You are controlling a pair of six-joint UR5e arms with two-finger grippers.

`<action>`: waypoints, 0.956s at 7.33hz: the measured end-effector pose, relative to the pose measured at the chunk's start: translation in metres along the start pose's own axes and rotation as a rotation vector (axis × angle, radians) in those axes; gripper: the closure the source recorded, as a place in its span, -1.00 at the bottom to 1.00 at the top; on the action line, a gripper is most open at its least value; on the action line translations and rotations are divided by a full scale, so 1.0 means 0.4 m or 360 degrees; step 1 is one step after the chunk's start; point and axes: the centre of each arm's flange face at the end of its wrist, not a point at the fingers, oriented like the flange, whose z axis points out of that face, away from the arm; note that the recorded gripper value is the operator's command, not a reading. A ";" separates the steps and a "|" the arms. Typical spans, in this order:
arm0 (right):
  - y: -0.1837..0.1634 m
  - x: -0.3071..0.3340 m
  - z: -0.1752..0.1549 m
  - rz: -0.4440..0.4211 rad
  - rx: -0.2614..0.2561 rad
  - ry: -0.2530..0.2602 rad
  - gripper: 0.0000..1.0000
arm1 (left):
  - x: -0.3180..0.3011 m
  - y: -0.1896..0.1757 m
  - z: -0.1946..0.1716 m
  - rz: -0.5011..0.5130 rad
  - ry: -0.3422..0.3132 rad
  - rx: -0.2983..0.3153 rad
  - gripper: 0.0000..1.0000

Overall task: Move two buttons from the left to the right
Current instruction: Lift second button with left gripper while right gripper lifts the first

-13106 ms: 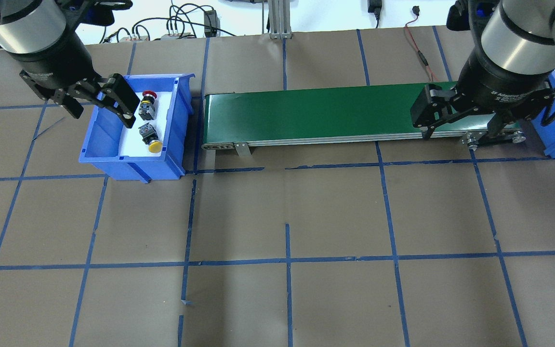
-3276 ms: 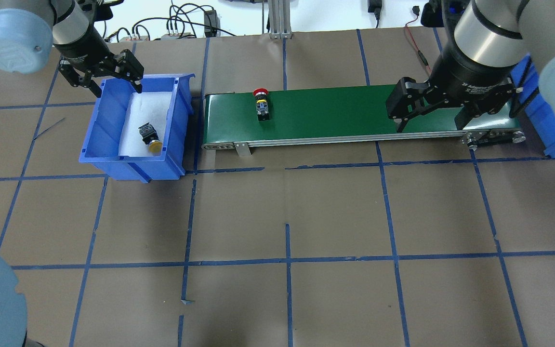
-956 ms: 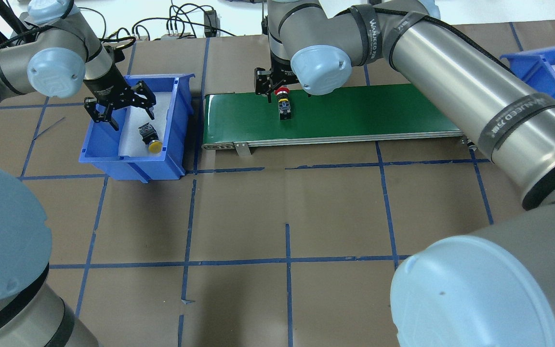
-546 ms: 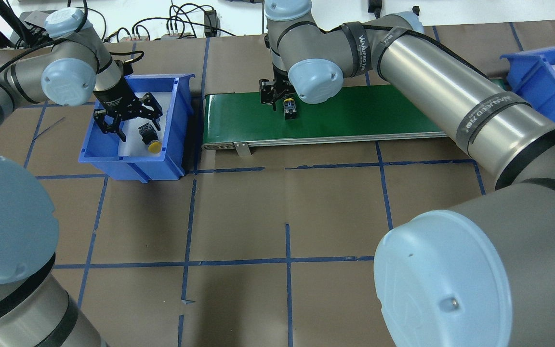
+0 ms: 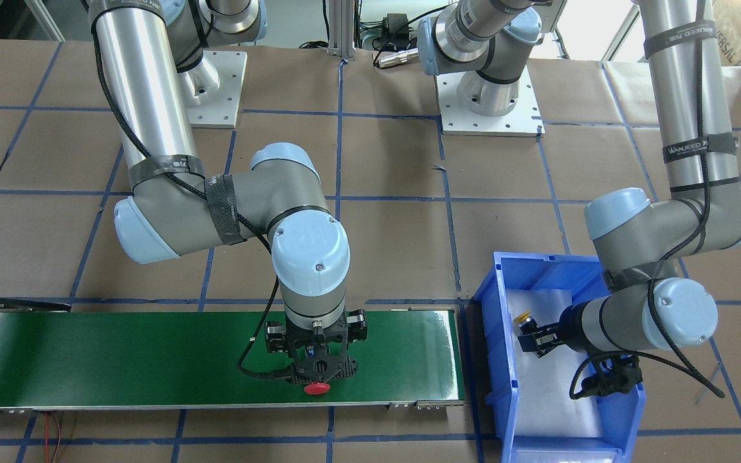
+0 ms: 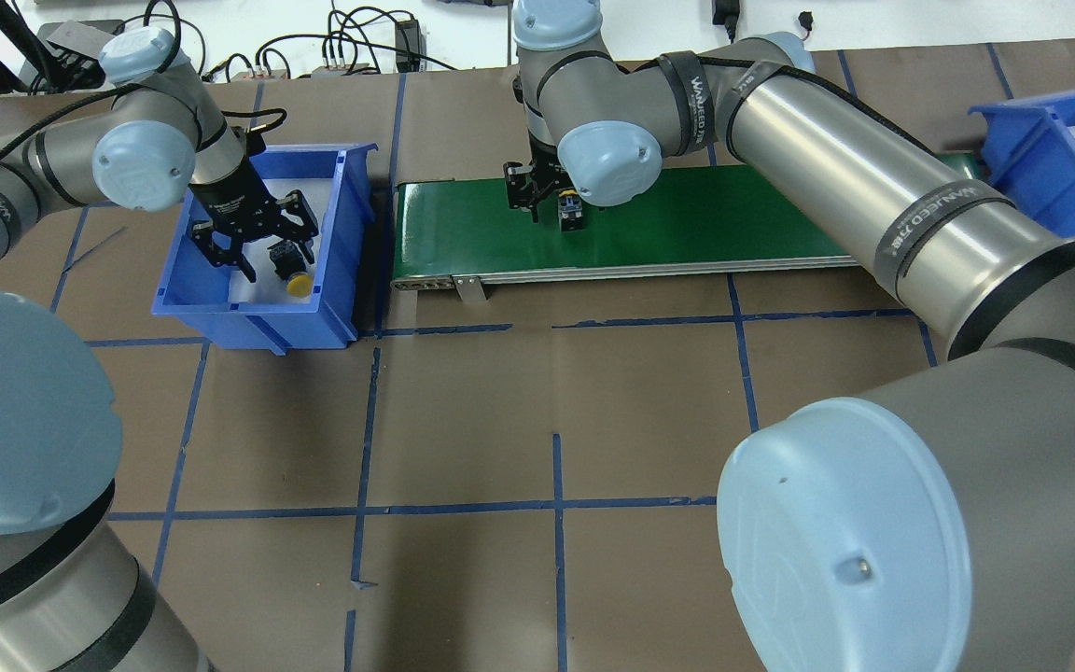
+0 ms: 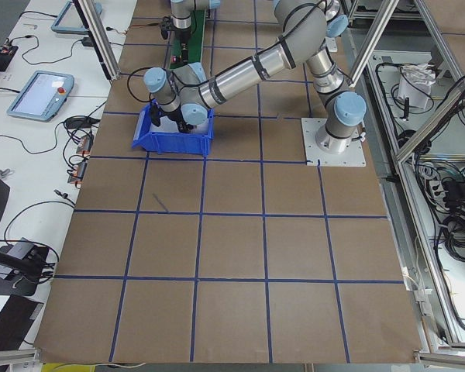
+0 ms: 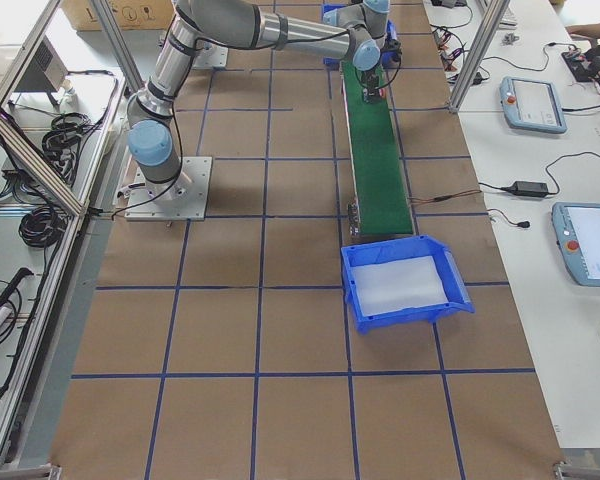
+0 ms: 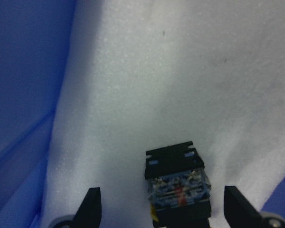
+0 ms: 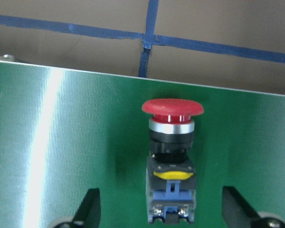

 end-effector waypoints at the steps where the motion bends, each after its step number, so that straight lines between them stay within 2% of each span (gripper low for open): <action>1: 0.002 0.000 0.002 -0.0004 -0.0010 0.0003 0.42 | 0.000 -0.001 0.000 0.0000 -0.0001 0.0001 0.36; 2: 0.003 0.000 0.003 -0.0016 -0.0016 0.0007 0.77 | -0.001 -0.004 -0.010 0.0001 0.0000 0.0013 0.43; 3: 0.005 0.002 0.000 -0.0046 -0.0026 0.0013 0.85 | -0.002 -0.005 -0.032 0.0004 0.0003 0.0038 0.47; 5: 0.008 0.024 -0.026 -0.0114 -0.0063 0.0023 0.85 | -0.002 0.011 -0.091 0.0011 -0.0001 0.0097 0.47; 7: 0.016 0.071 -0.100 -0.0165 -0.0066 0.0049 0.85 | -0.003 0.056 -0.184 0.0016 -0.0008 0.0160 0.48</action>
